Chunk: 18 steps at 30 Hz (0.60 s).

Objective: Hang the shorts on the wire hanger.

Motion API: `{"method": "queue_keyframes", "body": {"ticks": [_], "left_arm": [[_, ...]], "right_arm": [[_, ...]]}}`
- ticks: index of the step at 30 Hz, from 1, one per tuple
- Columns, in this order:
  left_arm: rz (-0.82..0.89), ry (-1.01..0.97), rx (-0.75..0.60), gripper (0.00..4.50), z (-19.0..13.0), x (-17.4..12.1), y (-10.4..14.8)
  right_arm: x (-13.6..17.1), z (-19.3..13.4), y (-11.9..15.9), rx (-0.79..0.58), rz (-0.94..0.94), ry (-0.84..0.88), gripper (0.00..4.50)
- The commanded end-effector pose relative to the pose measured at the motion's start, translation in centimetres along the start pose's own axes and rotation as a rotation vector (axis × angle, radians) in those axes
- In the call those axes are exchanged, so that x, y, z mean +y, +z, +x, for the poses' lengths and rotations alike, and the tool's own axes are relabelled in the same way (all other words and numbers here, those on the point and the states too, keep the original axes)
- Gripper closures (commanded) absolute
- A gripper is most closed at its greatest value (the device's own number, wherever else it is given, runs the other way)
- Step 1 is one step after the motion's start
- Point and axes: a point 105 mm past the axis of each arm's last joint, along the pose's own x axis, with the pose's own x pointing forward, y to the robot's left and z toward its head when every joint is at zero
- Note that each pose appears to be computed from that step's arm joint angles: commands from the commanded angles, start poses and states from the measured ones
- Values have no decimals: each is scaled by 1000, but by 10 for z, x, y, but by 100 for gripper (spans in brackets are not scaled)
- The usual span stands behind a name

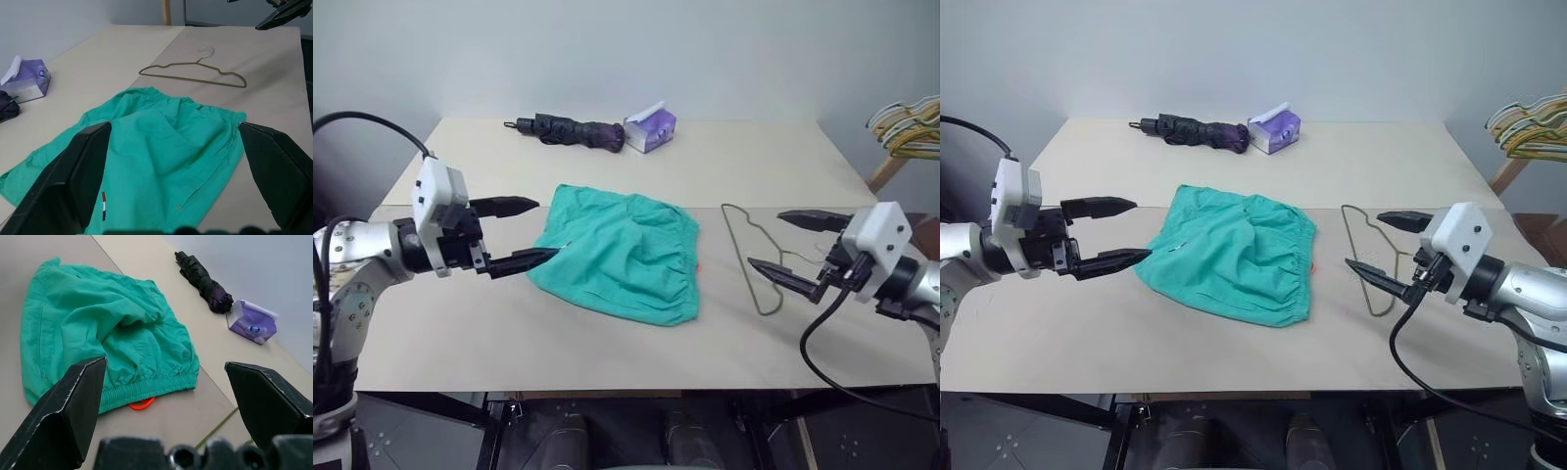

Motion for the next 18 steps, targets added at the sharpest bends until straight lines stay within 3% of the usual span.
{"method": "queue_keyframes", "body": {"ticks": [1,9,18], "left_arm": [[67,25,-11,1,-7,2,17],[63,40,0,1,-8,-4,14],[75,40,-1,1,-6,-4,17]], "right_arm": [[1,7,8,8,-109,40,0],[43,33,-11,166,-269,223,0],[90,53,-61,354,-440,416,0]]}}
